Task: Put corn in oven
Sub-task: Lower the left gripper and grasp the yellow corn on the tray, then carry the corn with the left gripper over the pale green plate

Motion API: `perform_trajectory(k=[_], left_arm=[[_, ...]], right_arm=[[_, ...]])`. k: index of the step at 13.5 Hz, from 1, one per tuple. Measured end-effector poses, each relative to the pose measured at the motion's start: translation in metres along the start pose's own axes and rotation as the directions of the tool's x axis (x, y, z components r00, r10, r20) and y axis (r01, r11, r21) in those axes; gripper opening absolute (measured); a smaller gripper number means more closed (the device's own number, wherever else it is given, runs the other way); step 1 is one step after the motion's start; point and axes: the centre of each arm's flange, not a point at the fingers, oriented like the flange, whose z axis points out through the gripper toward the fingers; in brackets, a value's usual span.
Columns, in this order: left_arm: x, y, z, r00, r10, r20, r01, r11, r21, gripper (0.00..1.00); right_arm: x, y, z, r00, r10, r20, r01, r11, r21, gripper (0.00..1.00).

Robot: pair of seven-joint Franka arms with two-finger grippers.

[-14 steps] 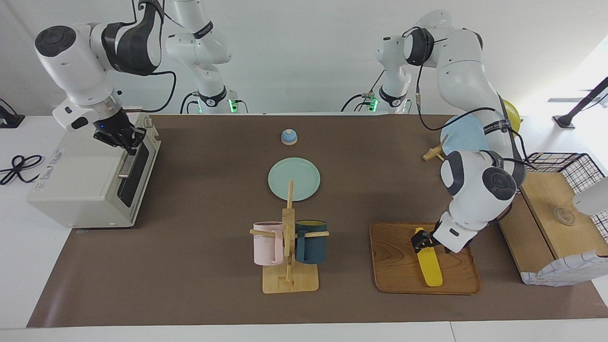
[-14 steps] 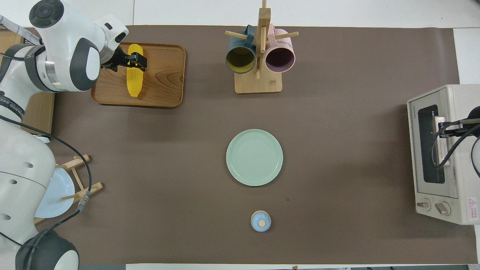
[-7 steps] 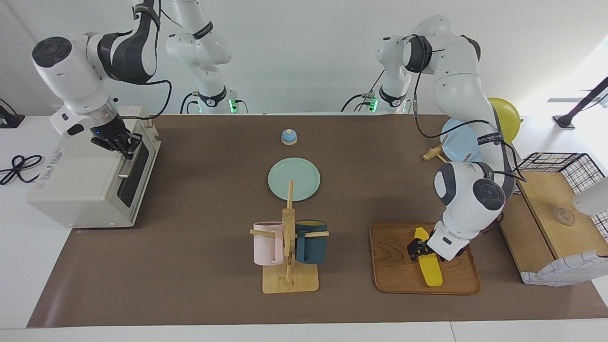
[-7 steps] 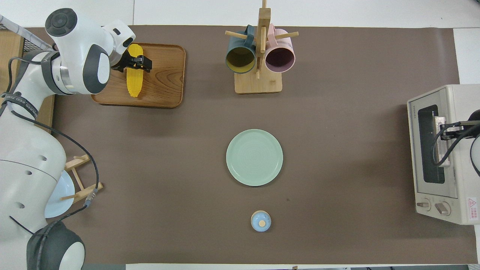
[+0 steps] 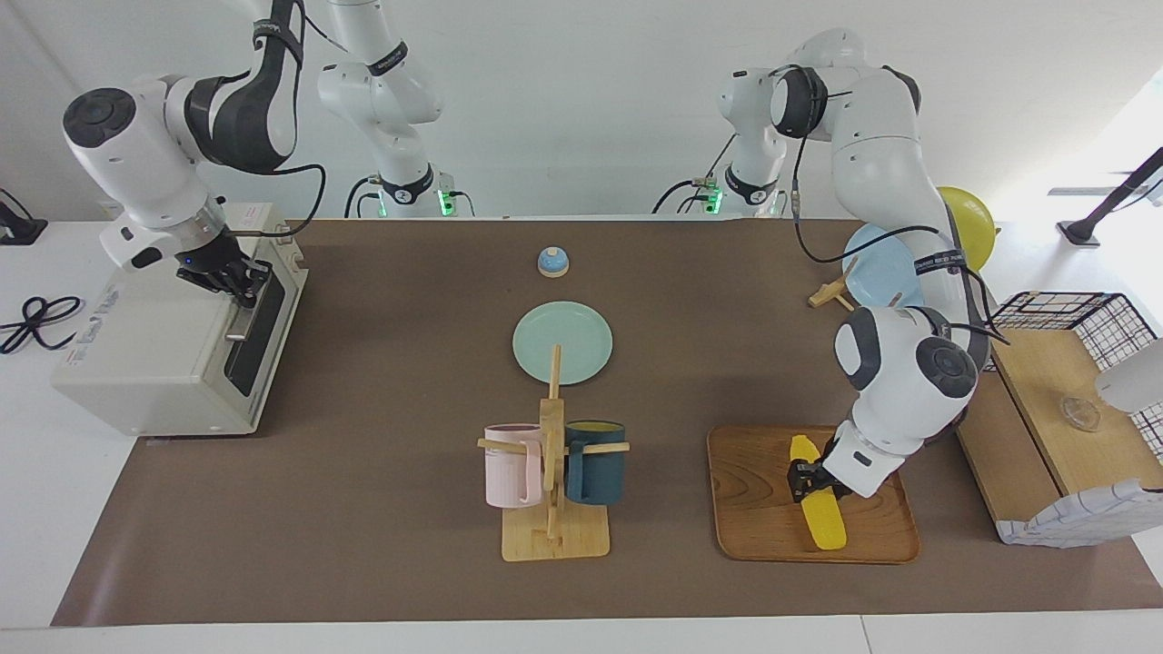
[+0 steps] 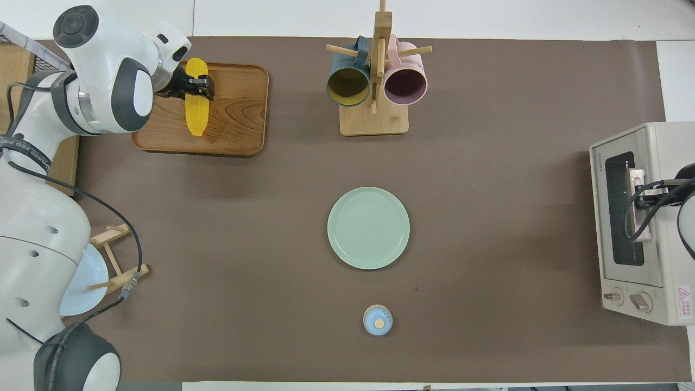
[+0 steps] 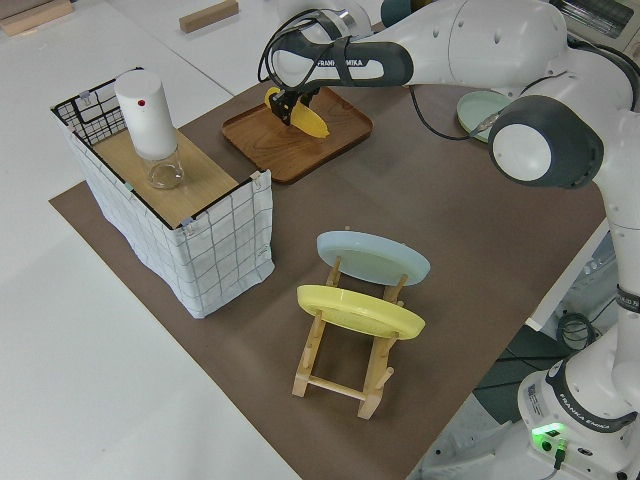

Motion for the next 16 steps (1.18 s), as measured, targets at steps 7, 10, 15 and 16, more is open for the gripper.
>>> perform_trajectory(k=[7,10,15,16], left_arm=[[-0.088,0.109,-0.119,0.995,-0.02,0.094,0.021,1.0,-0.011,0.56],[-0.158,0.213,-0.106,0.992,-0.03,0.12,0.031,1.0,-0.004,0.56],[-0.261,0.334,-0.034,1.0,-0.003,0.015,0.004,0.997,-0.077,0.56],[-0.273,0.345,-0.019,1.0,0.004,0.012,-0.003,0.997,-0.082,0.56]], right_arm=[[0.002,-0.017,0.003,1.0,0.004,0.003,-0.004,0.999,0.033,0.01],[0.004,-0.044,0.004,1.0,-0.003,0.006,0.003,1.0,0.031,0.01],[0.009,-0.067,0.015,1.0,-0.02,0.021,0.019,0.999,0.028,0.01],[0.009,-0.065,0.012,1.0,-0.017,0.022,0.016,0.999,0.028,0.01]])
